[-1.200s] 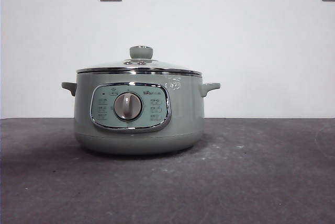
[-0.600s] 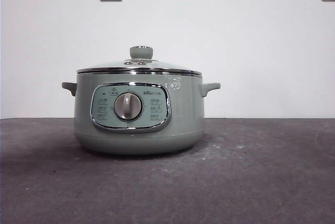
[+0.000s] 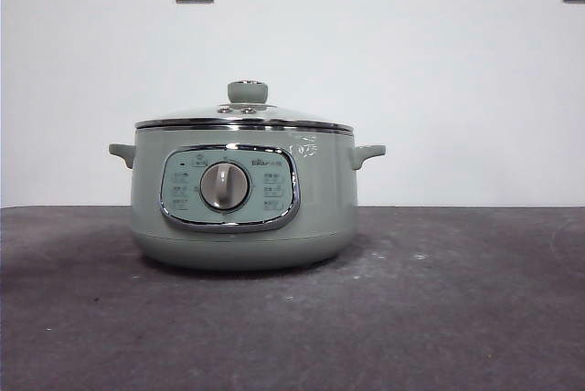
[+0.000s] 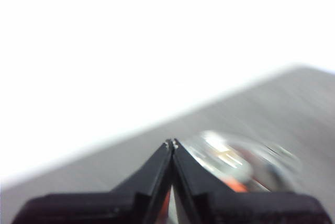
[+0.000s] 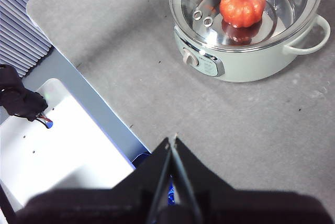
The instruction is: Pick up the pumpkin,open the lid,put the pumpkin in the pot,close the lid
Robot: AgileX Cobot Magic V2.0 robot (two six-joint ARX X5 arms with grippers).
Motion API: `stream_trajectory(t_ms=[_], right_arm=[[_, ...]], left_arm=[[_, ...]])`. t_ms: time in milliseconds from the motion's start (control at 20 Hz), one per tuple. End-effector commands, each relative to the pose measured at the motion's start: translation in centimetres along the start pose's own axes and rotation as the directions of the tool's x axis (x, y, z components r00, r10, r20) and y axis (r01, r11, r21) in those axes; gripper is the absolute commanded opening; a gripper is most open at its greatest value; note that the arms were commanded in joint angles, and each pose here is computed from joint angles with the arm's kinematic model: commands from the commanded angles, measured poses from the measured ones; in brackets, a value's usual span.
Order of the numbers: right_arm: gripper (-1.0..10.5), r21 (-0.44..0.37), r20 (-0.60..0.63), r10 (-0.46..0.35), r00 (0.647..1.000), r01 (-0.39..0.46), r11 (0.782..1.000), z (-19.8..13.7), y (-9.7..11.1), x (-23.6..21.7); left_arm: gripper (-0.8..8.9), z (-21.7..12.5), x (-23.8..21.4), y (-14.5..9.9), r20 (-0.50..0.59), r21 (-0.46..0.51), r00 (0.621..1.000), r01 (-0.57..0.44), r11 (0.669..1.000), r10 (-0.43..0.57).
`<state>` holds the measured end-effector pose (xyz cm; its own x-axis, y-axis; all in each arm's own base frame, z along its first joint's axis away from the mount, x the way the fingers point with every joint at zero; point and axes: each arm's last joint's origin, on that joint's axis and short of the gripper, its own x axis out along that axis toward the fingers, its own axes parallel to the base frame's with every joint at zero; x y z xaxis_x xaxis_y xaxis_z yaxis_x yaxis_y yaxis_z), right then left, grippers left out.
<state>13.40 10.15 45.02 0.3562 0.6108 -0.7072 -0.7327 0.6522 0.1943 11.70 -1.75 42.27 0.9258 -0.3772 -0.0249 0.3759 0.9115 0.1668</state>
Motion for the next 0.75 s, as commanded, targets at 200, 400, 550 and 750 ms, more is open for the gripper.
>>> stream_trajectory(t_ms=[200,400,550,750], right_arm=[[0.0,0.004,0.003,-0.002,1.000,0.002,1.000,0.0,0.0,0.0],[0.0,0.003,0.005,-0.002,1.000,0.002,1.000,0.0,0.0,-0.1],[0.0,0.003,0.005,-0.002,1.000,0.002,1.000,0.0,0.0,-0.1],[0.0,0.003,0.005,-0.002,1.000,0.002,1.000,0.0,0.0,-0.1]], left_arm=[[-0.04,-8.8,-1.3,-1.1,0.116,0.051,0.988,-0.105,0.993,0.099],[-0.04,-15.5,-1.6,-2.4,0.067,0.032,0.993,-0.099,0.995,0.097],[-0.04,-19.3,-1.8,-3.1,0.030,-0.001,0.995,-0.096,0.995,0.096],[-0.04,-22.8,-1.8,-3.6,-0.011,-0.026,0.990,-0.142,0.990,0.142]])
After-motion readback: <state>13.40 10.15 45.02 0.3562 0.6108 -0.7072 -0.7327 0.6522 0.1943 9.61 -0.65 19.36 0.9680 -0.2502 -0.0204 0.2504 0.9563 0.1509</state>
